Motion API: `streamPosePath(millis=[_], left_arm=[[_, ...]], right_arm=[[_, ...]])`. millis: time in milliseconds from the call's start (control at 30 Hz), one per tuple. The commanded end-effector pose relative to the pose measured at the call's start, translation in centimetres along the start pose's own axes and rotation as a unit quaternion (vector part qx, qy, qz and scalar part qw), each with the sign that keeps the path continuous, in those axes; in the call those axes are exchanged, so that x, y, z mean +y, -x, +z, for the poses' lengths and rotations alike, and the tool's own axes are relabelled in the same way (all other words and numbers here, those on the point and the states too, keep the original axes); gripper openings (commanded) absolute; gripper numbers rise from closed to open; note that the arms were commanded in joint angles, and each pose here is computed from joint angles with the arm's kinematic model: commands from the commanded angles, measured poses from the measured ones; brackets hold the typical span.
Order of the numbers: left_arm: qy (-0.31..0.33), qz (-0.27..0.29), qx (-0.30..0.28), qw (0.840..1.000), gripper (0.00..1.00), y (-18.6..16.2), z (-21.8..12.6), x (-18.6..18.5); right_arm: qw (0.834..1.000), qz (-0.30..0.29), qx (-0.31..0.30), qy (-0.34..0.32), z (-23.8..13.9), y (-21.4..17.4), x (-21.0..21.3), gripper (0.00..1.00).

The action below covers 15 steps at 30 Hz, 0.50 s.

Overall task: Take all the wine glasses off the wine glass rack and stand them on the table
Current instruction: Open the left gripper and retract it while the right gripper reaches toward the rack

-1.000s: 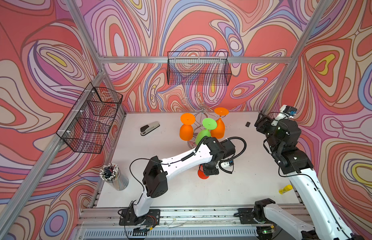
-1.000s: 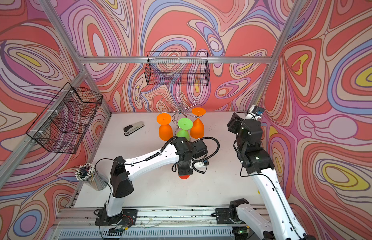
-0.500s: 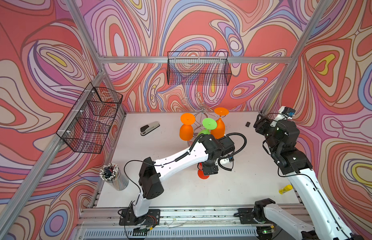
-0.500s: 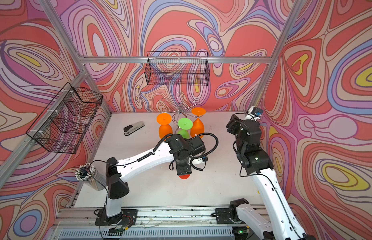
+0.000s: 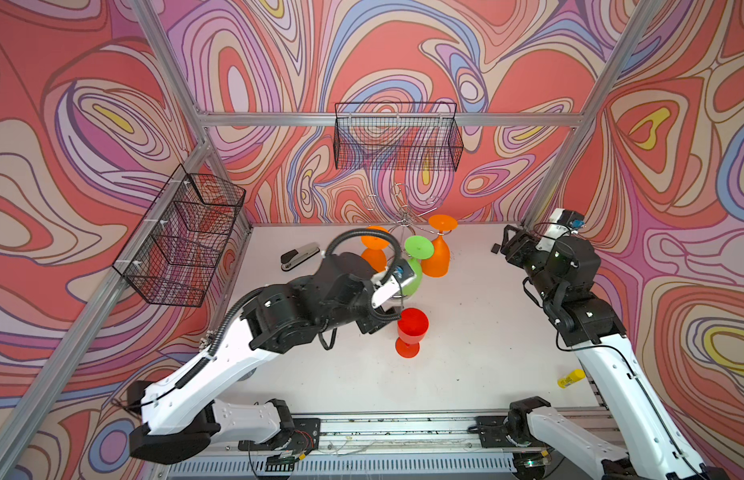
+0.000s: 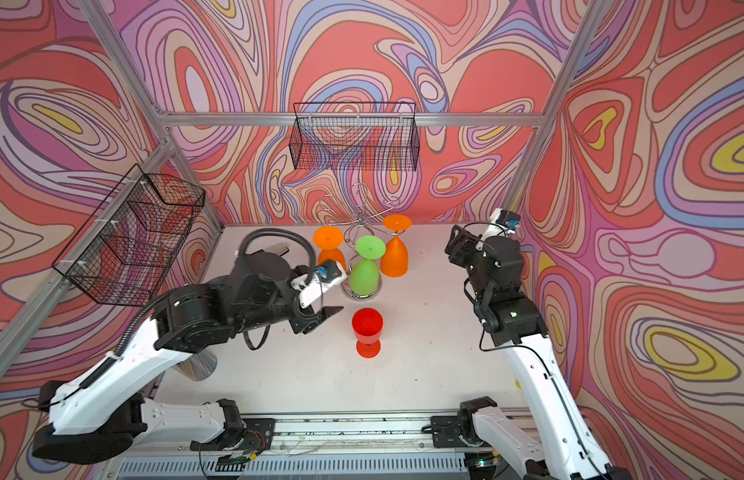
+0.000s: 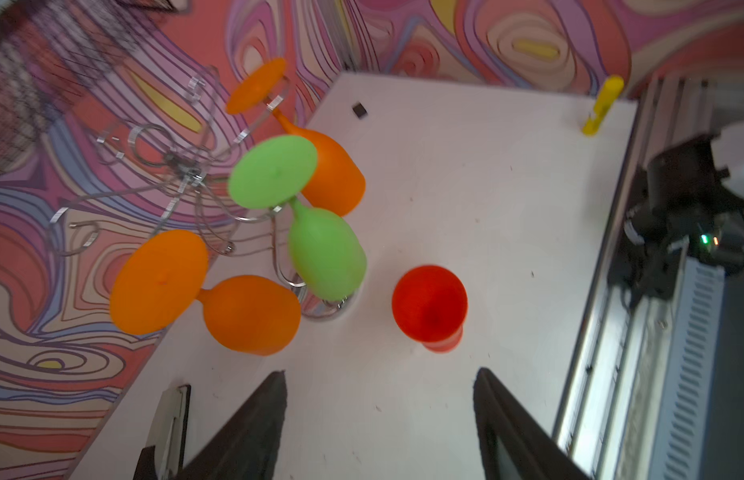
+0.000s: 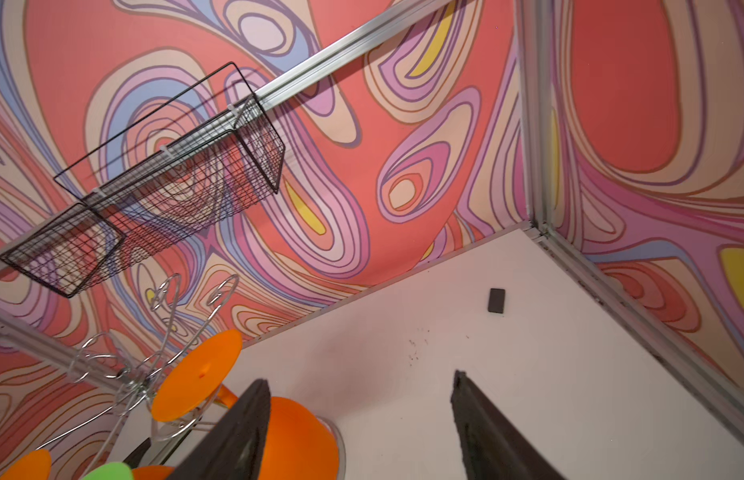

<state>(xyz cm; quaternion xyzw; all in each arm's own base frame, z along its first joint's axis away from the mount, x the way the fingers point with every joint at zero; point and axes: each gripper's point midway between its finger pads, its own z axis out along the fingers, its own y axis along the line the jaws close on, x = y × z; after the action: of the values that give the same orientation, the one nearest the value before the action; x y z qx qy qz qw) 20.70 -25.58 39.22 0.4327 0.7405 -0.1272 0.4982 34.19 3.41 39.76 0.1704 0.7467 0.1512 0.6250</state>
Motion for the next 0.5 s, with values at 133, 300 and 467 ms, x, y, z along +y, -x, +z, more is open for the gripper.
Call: streamPosePath(millis=[133,300,467], left_arm=[[0.152,-0.177,-0.188,0.954,0.95,1.9,-4.8,9.2],[0.269,-0.234,-0.196,0.913,1.00,-1.0,-6.3,14.0],[0.360,-0.283,-0.224,0.861,1.00,-3.5,-8.7,17.1]], right_arm=[[0.989,0.048,0.056,0.127,1.9,-0.8,5.3,0.72],[0.971,0.097,0.099,0.194,4.1,-1.2,7.2,0.72],[0.932,0.209,0.135,0.263,6.1,-0.9,6.3,0.70]])
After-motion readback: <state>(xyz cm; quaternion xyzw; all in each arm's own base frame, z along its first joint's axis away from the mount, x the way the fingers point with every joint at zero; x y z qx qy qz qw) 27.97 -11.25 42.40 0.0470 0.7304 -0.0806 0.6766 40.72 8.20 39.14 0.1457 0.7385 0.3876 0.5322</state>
